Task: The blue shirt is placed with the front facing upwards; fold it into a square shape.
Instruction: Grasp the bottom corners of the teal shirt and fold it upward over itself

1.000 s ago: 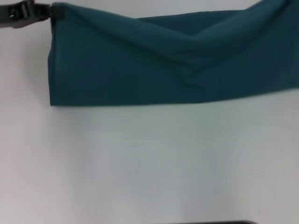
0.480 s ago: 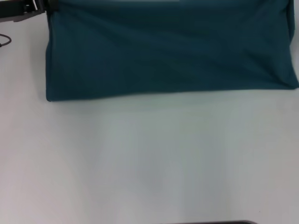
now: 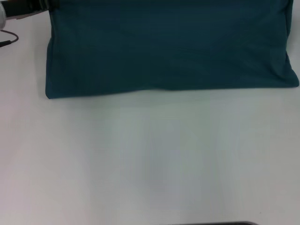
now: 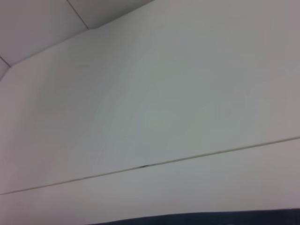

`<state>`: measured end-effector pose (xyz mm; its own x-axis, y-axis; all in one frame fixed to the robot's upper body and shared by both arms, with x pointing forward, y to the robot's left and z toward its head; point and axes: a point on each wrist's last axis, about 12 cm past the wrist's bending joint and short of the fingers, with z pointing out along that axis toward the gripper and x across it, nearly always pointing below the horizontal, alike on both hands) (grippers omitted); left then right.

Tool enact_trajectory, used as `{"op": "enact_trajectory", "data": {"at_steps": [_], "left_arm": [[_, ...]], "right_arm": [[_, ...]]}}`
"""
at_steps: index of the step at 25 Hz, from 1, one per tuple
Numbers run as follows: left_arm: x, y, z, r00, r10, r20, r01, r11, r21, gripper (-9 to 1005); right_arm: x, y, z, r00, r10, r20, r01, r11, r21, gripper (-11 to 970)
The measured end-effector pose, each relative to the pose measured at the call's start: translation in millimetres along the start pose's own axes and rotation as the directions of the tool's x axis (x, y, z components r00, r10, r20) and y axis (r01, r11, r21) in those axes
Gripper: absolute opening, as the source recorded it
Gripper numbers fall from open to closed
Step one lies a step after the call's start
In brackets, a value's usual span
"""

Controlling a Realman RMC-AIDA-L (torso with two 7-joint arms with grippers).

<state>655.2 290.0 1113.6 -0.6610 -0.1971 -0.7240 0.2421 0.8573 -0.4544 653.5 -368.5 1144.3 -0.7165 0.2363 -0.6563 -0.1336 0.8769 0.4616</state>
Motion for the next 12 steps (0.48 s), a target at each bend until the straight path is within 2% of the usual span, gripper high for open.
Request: {"op": "enact_trajectory", "data": {"at_steps": [4, 8, 12], "left_arm": [[2.0, -7.2, 11.4, 0.997, 0.074, -0.008, -0.074, 0.996, -0.044, 26], [11.1, -23.9, 28.9, 0.982, 0.189, 0.006, -0.188, 0.978, -0.09, 55], [14.7, -36.0, 38.7, 0.968, 0.251, 0.017, -0.247, 0.96, -0.129, 85]], "right_arm": [[0.0, 7.1, 12.8, 1.0, -0.021, 0.02, 0.02, 0.999, 0.026, 39], [3.4, 14.6, 27.7, 0.998, -0.052, 0.038, 0.049, 0.996, 0.072, 46], [5.3, 19.2, 35.7, 0.996, -0.08, 0.045, 0.076, 0.992, 0.102, 75]]}}
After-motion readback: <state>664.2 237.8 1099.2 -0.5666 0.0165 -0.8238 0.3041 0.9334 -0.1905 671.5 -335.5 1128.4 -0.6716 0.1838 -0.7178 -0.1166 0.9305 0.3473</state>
